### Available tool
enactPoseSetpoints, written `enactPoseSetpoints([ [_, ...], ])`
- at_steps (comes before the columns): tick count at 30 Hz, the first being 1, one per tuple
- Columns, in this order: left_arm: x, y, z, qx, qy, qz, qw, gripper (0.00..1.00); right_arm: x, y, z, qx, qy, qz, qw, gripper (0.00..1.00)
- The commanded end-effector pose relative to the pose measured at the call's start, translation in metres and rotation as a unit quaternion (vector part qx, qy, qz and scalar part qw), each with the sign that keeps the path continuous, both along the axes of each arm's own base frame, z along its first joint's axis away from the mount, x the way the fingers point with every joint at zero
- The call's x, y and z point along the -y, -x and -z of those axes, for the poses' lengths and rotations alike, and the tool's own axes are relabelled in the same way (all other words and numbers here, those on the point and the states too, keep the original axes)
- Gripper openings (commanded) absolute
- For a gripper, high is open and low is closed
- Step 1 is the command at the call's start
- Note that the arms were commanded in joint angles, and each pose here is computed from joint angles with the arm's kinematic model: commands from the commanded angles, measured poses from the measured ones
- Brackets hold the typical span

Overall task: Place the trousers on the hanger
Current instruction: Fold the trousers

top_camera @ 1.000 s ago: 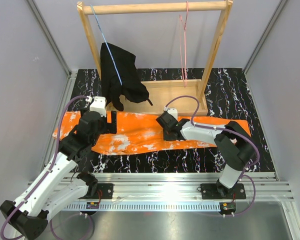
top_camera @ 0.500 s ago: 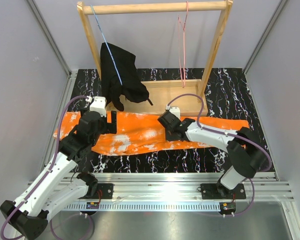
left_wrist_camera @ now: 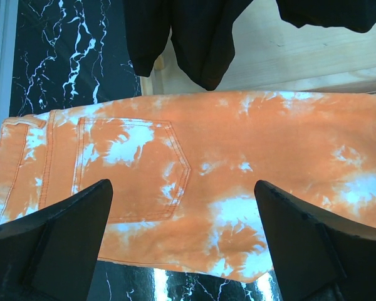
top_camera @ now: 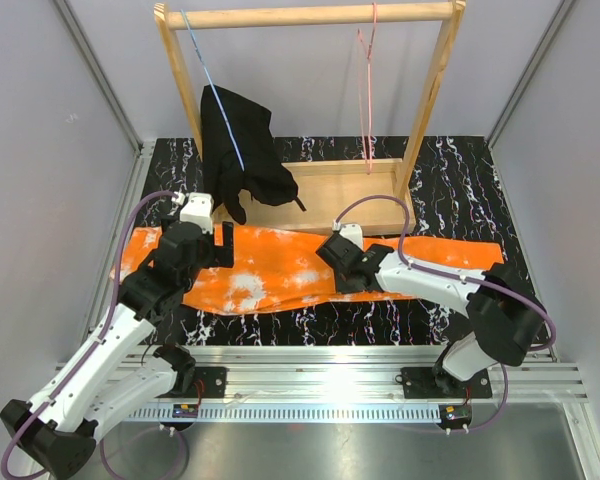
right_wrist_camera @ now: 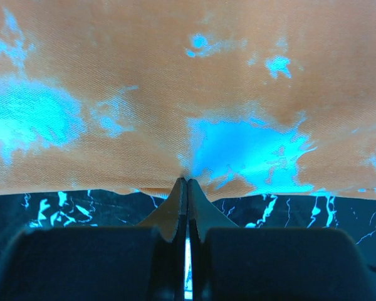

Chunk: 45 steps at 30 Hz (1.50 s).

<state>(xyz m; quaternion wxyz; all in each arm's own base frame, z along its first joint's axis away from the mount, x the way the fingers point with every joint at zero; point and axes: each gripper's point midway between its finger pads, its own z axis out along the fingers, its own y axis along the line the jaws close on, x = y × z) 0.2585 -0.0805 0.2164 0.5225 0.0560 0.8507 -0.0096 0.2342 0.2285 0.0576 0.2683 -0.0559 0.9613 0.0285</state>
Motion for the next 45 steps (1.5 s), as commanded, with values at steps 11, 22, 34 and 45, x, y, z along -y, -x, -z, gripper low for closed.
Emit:
enactPoseSetpoints([
  [11,-0.013,-0.007,0.009,-0.017,-0.009,-0.045,0.999,0.99,0.009,0.019,0.037,-0.028,0.045,0.012,0.999,0.0],
  [22,-0.042,-0.016,0.018,-0.045,0.027,-0.103,0.993,0.99,0.023,0.015,0.022,-0.006,0.066,0.031,0.997,0.61],
  [34,-0.115,-0.023,0.042,-0.081,0.154,-0.262,0.949,0.99,0.048,0.013,-0.03,0.057,0.06,0.043,0.996,0.76],
  [45,-0.2,0.007,0.067,-0.046,0.223,-0.467,0.854,0.99,0.061,0.017,-0.07,0.108,0.009,0.051,0.993,0.82],
])
